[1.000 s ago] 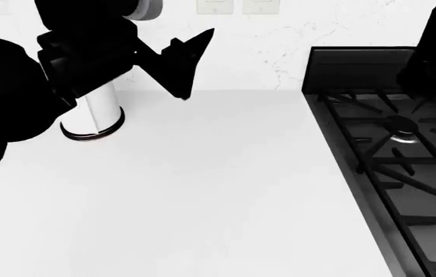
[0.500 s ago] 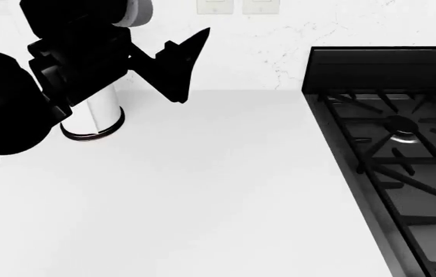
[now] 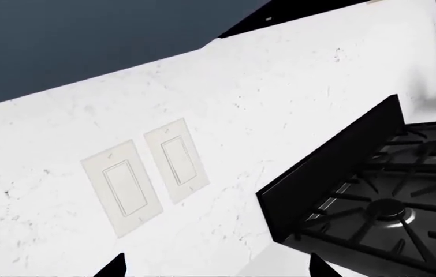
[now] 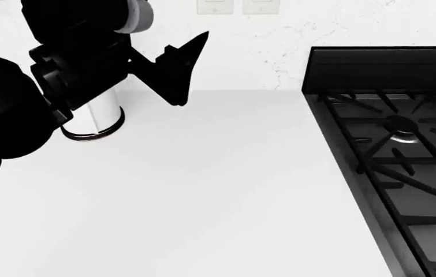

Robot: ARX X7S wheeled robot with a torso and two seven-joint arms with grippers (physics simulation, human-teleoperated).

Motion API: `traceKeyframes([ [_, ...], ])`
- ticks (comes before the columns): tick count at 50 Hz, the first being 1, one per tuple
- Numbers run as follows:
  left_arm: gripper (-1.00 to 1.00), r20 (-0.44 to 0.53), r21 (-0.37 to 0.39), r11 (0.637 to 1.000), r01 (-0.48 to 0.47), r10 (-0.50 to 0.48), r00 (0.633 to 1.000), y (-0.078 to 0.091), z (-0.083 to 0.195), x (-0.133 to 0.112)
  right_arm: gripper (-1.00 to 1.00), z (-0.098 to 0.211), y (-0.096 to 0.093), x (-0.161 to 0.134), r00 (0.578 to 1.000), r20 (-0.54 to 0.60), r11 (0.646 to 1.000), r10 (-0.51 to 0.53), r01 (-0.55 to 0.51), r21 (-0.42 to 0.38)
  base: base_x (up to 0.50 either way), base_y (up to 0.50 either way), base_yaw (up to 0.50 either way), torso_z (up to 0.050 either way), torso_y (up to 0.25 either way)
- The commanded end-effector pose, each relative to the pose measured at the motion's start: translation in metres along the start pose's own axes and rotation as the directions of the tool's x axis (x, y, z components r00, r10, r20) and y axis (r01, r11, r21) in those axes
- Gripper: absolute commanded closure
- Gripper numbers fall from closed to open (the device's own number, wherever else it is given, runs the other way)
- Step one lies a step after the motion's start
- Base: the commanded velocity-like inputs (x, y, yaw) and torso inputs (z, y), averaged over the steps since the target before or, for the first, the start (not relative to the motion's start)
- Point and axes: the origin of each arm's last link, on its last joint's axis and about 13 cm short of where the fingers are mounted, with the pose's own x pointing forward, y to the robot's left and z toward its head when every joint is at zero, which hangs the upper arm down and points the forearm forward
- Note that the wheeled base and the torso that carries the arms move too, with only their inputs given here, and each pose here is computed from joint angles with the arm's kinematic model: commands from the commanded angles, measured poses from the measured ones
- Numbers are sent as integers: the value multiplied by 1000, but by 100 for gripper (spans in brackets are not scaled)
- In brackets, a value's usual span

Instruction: Pick the mango, radish from the counter and place them in the cabinet. Then close the cabinet.

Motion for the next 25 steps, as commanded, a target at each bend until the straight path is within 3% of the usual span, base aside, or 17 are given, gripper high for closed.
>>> traceKeyframes([
  [1,-100,-6,2,1000,-2,2,1000,-1,-3,0,-100,7,15,5,997,40,992,59,-63,111,0,0,0,0,0],
  [20,-100,-4,0,1000,-8,8,1000,-2,-6,-2,-100,18,19,-1,971,204,937,124,-182,299,0,0,0,0,0],
  [25,-100,-3,0,1000,-8,8,1000,-2,-6,-2,-100,15,22,2,969,205,928,138,-199,316,0,0,0,0,0],
])
